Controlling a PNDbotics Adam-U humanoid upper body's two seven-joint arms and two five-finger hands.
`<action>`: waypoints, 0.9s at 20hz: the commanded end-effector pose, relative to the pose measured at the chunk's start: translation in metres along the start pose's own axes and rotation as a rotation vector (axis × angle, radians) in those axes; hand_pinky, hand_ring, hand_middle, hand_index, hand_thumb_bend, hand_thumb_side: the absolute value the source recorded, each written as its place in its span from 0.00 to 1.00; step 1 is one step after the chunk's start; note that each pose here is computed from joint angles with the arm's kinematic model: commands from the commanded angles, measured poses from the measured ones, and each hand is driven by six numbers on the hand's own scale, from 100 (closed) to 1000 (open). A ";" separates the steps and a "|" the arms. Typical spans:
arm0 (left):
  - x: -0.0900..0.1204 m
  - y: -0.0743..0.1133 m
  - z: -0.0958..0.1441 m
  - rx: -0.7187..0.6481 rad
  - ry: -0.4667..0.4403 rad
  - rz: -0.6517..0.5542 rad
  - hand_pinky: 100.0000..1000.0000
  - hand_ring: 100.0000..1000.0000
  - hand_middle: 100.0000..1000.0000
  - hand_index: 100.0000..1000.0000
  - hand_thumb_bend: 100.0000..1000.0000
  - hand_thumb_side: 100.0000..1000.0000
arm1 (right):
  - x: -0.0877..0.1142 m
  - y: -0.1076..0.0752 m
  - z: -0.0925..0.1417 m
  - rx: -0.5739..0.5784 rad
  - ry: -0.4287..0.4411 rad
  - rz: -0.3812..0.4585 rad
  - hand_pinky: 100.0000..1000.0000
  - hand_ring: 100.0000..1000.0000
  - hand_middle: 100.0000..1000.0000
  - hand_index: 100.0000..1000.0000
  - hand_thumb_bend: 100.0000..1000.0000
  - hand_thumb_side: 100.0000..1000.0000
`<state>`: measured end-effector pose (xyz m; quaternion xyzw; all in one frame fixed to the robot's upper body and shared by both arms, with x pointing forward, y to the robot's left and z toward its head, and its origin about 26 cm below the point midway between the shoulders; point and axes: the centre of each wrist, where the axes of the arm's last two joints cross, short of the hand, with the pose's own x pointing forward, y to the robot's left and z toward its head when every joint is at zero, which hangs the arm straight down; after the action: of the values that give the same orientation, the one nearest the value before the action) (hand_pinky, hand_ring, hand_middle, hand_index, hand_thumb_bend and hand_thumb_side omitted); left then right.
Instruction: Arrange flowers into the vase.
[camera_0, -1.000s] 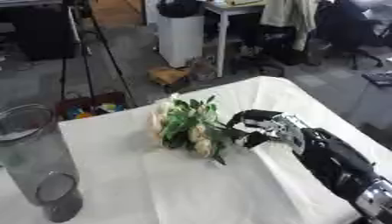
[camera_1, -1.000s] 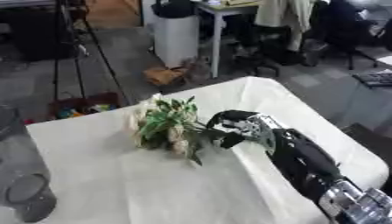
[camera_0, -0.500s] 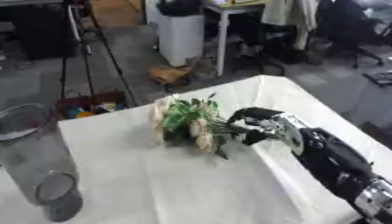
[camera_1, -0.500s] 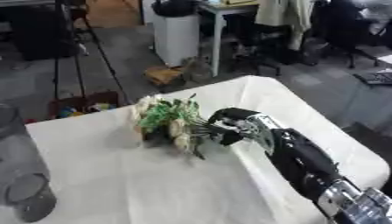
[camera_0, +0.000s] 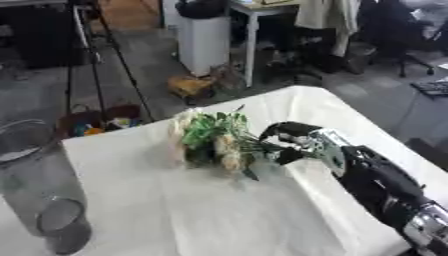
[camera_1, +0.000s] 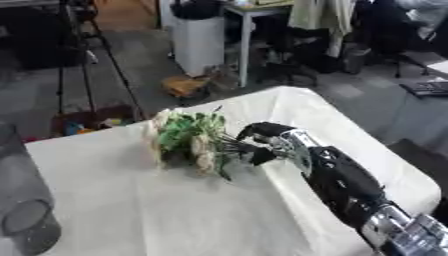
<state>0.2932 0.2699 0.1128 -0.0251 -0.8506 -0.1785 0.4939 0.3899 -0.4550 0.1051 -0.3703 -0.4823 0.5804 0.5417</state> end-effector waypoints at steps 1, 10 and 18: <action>0.005 0.005 -0.002 -0.001 -0.018 -0.021 0.71 0.65 0.64 0.72 1.00 0.77 | -0.004 -0.028 0.008 -0.055 0.002 0.021 0.82 0.88 0.80 0.88 0.00 0.48; 0.005 0.005 -0.001 -0.003 -0.013 -0.025 0.71 0.65 0.64 0.72 1.00 0.77 | -0.003 -0.037 0.012 -0.077 0.005 0.007 0.82 0.88 0.81 0.88 0.00 0.49; 0.005 0.005 -0.001 -0.004 -0.014 -0.026 0.71 0.65 0.64 0.72 1.00 0.77 | -0.012 -0.023 0.013 0.003 0.050 0.016 0.84 0.91 0.86 0.90 0.01 0.50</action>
<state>0.2931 0.2701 0.1127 -0.0237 -0.8505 -0.1811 0.4932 0.3876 -0.4564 0.1133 -0.3672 -0.4799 0.5743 0.5522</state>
